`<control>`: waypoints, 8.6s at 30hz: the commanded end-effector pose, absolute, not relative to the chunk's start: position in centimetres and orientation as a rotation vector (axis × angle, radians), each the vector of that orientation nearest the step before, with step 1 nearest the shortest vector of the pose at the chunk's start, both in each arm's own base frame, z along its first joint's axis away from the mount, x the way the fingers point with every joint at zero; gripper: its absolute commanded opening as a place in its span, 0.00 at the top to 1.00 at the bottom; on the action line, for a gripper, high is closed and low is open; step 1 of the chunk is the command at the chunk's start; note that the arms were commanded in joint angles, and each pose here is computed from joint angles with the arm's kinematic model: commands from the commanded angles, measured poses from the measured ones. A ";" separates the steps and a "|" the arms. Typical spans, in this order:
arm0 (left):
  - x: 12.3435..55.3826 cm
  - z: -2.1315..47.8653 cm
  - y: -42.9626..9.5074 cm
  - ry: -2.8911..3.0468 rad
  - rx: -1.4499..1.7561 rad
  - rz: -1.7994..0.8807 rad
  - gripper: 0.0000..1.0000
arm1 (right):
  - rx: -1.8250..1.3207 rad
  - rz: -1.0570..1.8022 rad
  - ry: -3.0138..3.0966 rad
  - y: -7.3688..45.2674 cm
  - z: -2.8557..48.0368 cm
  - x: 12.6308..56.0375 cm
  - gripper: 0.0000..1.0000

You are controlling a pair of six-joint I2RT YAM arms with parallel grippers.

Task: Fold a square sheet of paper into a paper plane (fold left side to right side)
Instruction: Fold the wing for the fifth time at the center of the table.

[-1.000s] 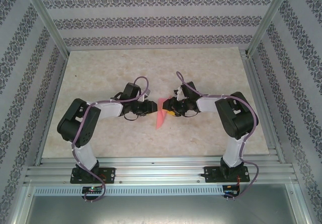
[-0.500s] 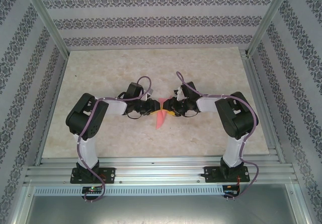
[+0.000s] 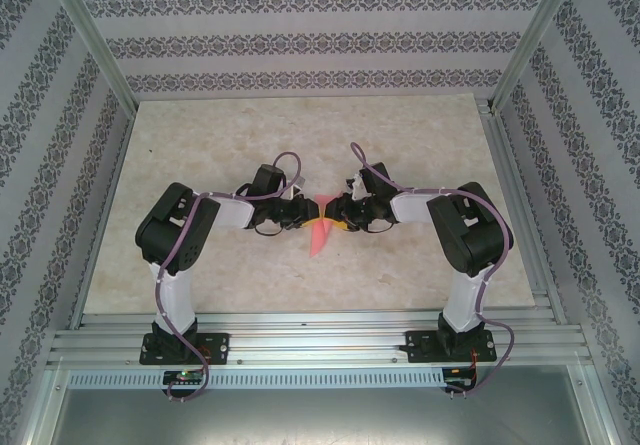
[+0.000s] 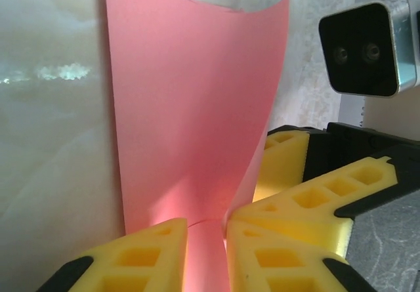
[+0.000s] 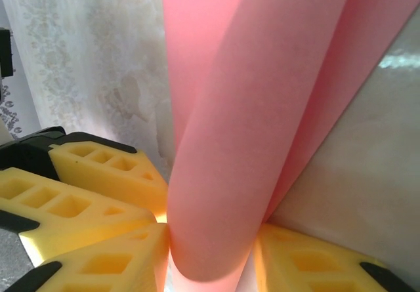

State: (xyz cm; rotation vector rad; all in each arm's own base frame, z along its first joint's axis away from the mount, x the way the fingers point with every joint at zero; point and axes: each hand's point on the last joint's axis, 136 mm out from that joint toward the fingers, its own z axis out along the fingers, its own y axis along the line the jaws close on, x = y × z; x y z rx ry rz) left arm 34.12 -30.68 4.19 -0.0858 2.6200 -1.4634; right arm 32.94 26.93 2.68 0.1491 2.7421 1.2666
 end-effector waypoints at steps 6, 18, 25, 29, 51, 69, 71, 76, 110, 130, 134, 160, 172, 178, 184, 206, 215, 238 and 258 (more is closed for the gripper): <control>34.8 5.8 -30.7 2.523 -0.037 -1.485 0.80 | 0.165 1.216 2.723 26.3 1.8 33.3 0.66; 34.7 6.3 -30.6 2.516 -0.027 -1.495 0.76 | 0.168 1.246 2.700 26.3 2.3 33.3 0.66; 35.0 5.9 -30.9 2.514 -0.058 -1.523 0.76 | 0.163 1.263 2.699 26.4 2.3 33.1 0.67; 35.2 5.7 -30.9 2.523 -0.068 -1.514 0.75 | 0.165 1.267 2.696 26.3 2.4 33.0 0.65; 35.2 1.1 -30.2 2.658 -0.172 -1.407 0.86 | 0.166 1.335 2.646 25.8 4.6 32.5 0.62; 35.0 0.7 -29.8 2.694 -0.174 -1.349 0.89 | 0.205 1.433 2.587 27.4 5.7 33.4 0.66; 35.0 0.7 -29.8 2.700 -0.170 -1.343 0.89 | 0.216 1.457 2.568 27.7 5.8 33.7 0.67; 34.9 0.4 -29.7 2.706 -0.169 -1.341 0.90 | 0.209 1.465 2.552 28.2 6.3 34.2 0.64; 34.7 1.0 -29.7 2.690 -0.153 -1.347 0.91 | 0.211 1.438 2.587 28.7 4.2 33.5 0.88; 34.6 6.6 -27.9 2.567 -0.082 -1.384 0.70 | 0.216 1.422 2.587 28.5 4.3 33.7 0.87; 34.3 6.5 -29.3 2.574 -0.046 -1.412 0.64 | 0.217 1.417 2.587 28.5 4.3 33.8 0.87; 34.7 5.6 -31.2 2.613 -0.034 -1.412 0.90 | 0.175 1.325 2.583 26.2 6.0 34.2 0.79; 35.6 5.9 -30.8 2.610 -0.016 -1.425 0.96 | 0.054 1.196 2.653 24.9 5.4 32.2 0.72; 35.7 5.7 -30.6 2.613 -0.025 -1.422 0.96 | 0.060 1.203 2.681 25.6 4.3 31.4 0.75; 35.7 5.5 -30.5 2.617 -0.029 -1.419 0.96 | 0.043 1.267 2.677 27.1 4.3 31.1 0.76; 34.8 7.2 -29.0 2.600 -0.034 -1.391 0.62 | 0.064 1.256 2.682 27.5 3.6 31.6 0.75; 33.1 6.1 -30.3 2.624 -0.041 -1.418 0.58 | 0.070 1.258 2.681 27.5 3.6 31.8 0.75; 33.9 4.9 -32.2 2.651 -0.030 -1.408 0.66 | 0.067 1.265 2.679 27.5 3.8 31.9 0.75; 34.2 5.5 -30.9 2.662 0.035 -1.413 1.00 | 0.091 1.242 2.619 25.0 6.0 32.3 0.70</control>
